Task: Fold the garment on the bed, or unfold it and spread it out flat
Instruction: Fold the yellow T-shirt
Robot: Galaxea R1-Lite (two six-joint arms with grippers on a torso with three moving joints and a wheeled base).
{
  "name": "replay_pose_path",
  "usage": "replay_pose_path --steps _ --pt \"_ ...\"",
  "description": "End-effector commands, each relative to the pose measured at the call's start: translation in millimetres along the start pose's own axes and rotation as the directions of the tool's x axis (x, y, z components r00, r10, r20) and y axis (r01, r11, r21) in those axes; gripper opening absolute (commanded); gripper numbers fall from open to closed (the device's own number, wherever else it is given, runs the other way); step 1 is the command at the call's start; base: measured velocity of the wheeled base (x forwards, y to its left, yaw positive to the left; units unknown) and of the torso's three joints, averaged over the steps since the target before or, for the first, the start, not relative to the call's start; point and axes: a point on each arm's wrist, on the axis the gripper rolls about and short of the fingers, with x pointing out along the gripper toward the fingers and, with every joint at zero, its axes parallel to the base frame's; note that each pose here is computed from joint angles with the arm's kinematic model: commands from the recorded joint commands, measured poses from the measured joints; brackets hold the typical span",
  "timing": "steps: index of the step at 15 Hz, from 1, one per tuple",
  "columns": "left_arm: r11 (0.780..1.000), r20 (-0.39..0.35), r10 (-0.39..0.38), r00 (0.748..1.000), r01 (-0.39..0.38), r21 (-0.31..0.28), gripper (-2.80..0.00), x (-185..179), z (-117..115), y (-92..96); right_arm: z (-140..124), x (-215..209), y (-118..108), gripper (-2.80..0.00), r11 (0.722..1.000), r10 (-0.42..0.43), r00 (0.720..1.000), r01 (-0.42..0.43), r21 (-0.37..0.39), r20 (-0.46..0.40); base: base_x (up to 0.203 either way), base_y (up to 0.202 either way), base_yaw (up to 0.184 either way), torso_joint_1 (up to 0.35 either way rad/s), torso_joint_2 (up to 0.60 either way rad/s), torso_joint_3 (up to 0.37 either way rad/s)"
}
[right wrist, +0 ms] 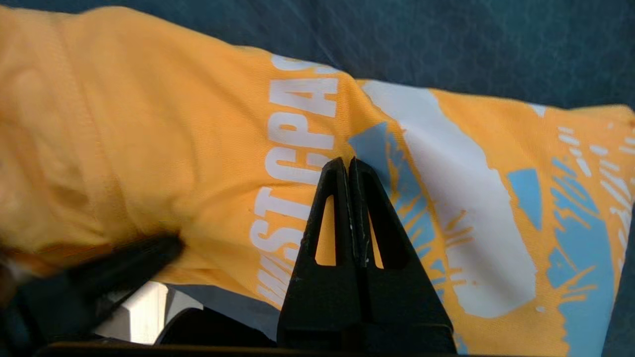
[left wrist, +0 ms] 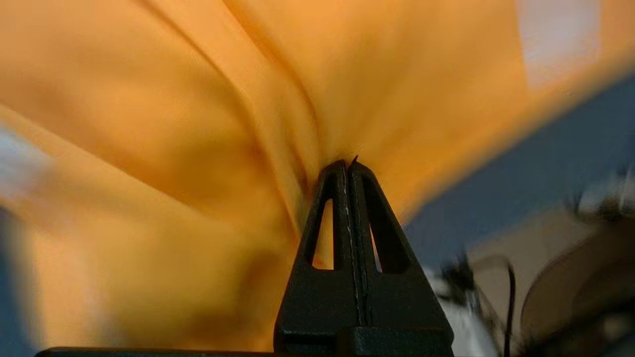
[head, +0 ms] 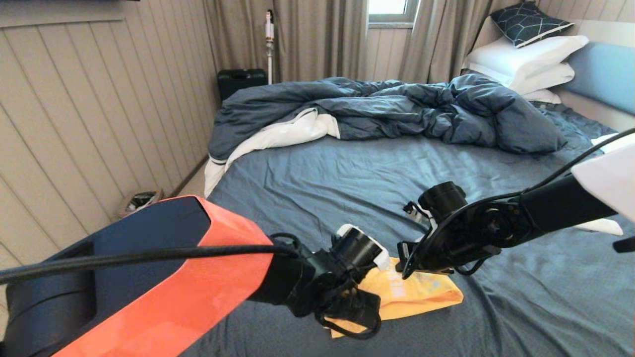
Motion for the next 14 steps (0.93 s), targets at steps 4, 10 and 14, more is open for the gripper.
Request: replay_pose_path --steps 4,10,14 --pt "0.996 -0.026 -0.068 0.997 0.069 0.061 -2.8 -26 -28 -43.6 -2 10 -19 -2.8 0.999 -0.02 1.0 0.02 0.028 0.014 0.0 0.0 0.0 0.0 0.0 0.0" --pt "0.993 0.144 -0.117 0.983 0.115 0.02 -2.8 -86 10 -37.0 6 -19 -21 -2.8 1.0 -0.014 0.995 0.011 0.029 0.095 0.0 0.0 0.0 0.0 0.0 0.0" --pt "0.995 0.301 -0.081 0.95 0.095 -0.034 -2.8 -162 21 -6.0 9 -85 -1 -2.8 0.999 0.036 0.965 -0.031 -0.02 0.259 0.0 0.0 0.0 0.0 0.0 0.0"
